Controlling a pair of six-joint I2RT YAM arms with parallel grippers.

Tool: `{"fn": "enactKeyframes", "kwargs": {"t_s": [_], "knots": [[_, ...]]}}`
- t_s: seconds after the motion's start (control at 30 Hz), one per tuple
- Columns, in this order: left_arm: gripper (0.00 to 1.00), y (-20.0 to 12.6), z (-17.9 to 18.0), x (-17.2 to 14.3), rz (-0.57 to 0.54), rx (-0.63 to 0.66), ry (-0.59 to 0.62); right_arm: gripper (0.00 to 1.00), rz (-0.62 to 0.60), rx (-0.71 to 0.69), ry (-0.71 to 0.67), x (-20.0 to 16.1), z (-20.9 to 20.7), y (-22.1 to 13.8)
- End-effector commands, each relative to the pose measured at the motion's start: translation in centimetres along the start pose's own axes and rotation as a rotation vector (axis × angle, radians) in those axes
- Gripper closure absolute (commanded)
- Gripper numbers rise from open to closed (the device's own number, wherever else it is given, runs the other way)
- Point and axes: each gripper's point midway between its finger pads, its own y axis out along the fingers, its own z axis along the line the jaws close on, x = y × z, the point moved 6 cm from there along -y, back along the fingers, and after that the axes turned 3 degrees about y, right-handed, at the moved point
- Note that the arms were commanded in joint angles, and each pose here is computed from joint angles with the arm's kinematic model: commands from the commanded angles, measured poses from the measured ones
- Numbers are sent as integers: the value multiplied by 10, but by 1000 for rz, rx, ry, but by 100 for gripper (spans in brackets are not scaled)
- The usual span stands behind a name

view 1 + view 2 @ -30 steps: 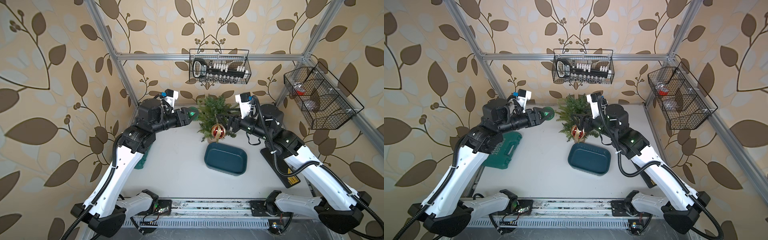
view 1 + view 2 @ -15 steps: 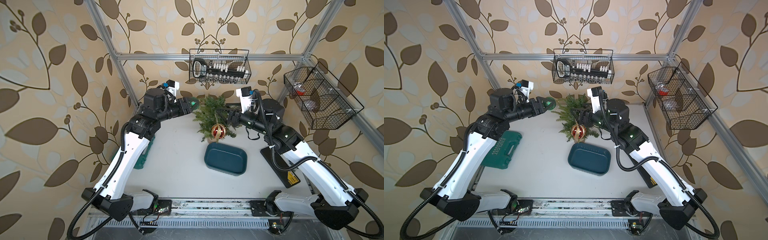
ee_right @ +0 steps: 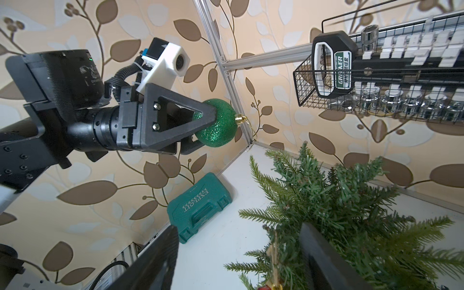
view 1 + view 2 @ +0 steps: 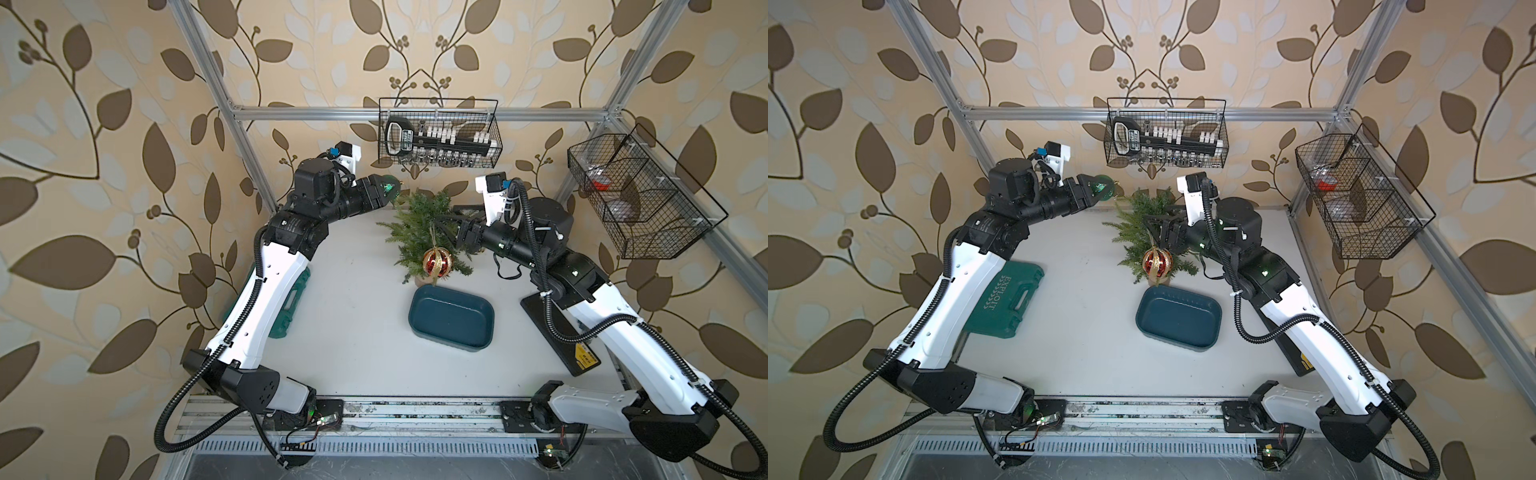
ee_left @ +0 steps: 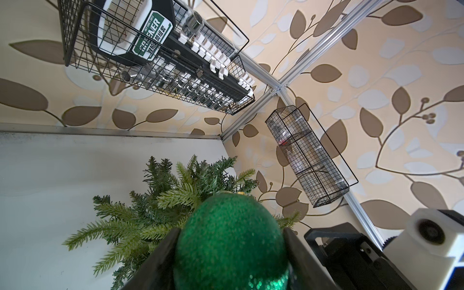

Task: Decorate the small christmas tree with ornaments
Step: Hang an ornament on the christmas tree.

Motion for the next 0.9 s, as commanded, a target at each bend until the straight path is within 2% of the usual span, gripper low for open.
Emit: {"fn": "enactKeyframes", "kwargs": {"t_s": [0.0,0.87], "knots": [[41,-9,-13,14,-49,-51,57,25,-17,17,5,1,2,-6],[40,1,12,-7,2,16,32,25,-24,28,16,-3,-2,-13]]}}
